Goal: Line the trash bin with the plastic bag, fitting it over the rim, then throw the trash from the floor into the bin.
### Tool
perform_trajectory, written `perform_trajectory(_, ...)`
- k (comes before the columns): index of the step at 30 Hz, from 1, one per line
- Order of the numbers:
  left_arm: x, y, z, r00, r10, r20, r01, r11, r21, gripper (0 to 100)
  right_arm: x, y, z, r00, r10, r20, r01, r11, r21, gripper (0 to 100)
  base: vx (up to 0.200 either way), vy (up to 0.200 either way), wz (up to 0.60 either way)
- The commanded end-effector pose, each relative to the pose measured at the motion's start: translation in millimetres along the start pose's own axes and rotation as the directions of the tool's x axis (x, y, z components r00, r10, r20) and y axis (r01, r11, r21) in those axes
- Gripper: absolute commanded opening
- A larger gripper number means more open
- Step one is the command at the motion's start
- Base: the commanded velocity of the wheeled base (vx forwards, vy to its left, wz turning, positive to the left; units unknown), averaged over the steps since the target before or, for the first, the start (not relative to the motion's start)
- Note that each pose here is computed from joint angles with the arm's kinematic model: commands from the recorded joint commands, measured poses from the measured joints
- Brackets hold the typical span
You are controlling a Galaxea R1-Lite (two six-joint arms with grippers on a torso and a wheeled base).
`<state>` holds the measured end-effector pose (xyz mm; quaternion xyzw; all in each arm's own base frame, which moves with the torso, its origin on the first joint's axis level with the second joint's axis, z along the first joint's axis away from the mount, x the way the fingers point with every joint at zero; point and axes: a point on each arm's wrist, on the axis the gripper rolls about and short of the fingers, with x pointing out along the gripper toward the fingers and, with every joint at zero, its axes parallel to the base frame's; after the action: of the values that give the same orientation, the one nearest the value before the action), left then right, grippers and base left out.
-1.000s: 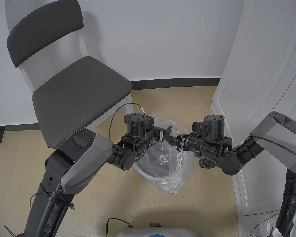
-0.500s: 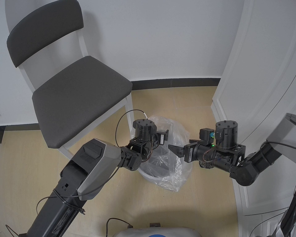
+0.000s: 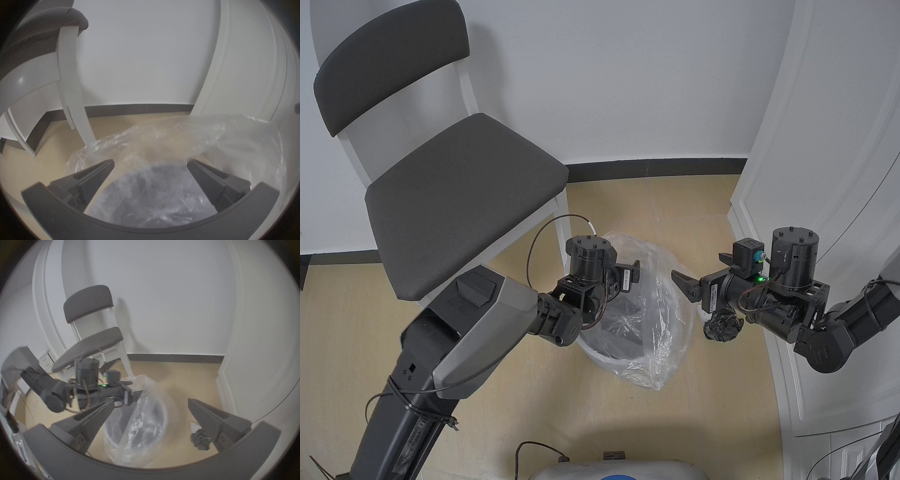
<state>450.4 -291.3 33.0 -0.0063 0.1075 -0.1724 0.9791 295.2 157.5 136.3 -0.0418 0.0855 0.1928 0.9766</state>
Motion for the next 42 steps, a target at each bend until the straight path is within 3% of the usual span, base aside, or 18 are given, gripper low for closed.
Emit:
perform_trajectory(1,-59,8,31,0.998,-0.008,-0.065,0.014,0.997,0.082,100,15,17,-23,0.993,-0.100,-0.065,0.089,0.983,-0.158,100,0.000,0.000,0.00)
perform_trajectory(6,-81,15,30,0.997,0.014,-0.070,-0.003,0.988,0.157,100,22,37,-33,0.990,-0.111,-0.082,0.091,0.972,-0.217,100,0.000,0.000,0.00)
perform_trajectory(10,-94,24,29,0.996,0.093,-0.007,-0.089,0.973,0.211,100,32,57,-40,0.988,-0.129,-0.085,0.098,0.950,-0.297,100,0.000,0.000,0.00)
perform_trajectory(15,-93,39,19,0.982,0.190,0.004,-0.185,0.947,0.262,100,42,69,-46,0.989,-0.120,-0.086,0.081,0.927,-0.365,100,0.000,0.000,0.00)
perform_trajectory(18,-87,47,11,0.965,0.262,0.016,-0.257,0.931,0.257,100,56,75,-56,0.985,-0.160,-0.065,0.117,0.896,-0.429,100,0.000,0.000,0.00)
perform_trajectory(20,-84,51,8,0.963,0.270,0.010,-0.264,0.930,0.255,100,63,71,-63,0.979,-0.197,-0.055,0.148,0.870,-0.471,100,0.000,0.000,0.00)
perform_trajectory(24,-70,58,1,0.958,0.287,0.009,-0.280,0.926,0.253,100,70,51,-63,0.968,-0.252,-0.023,0.206,0.839,-0.503,100,0.000,0.000,0.00)
perform_trajectory(34,-32,79,-15,0.945,0.328,-0.008,-0.316,0.916,0.248,100,84,0,-58,0.930,-0.366,0.035,0.341,0.822,-0.456,100,0.000,0.000,0.00)
perform_trajectory(42,-32,81,-19,0.945,0.328,-0.018,-0.313,0.916,0.251,100,92,-24,-65,0.908,-0.418,0.037,0.391,0.811,-0.436,100,0.000,0.000,0.00)
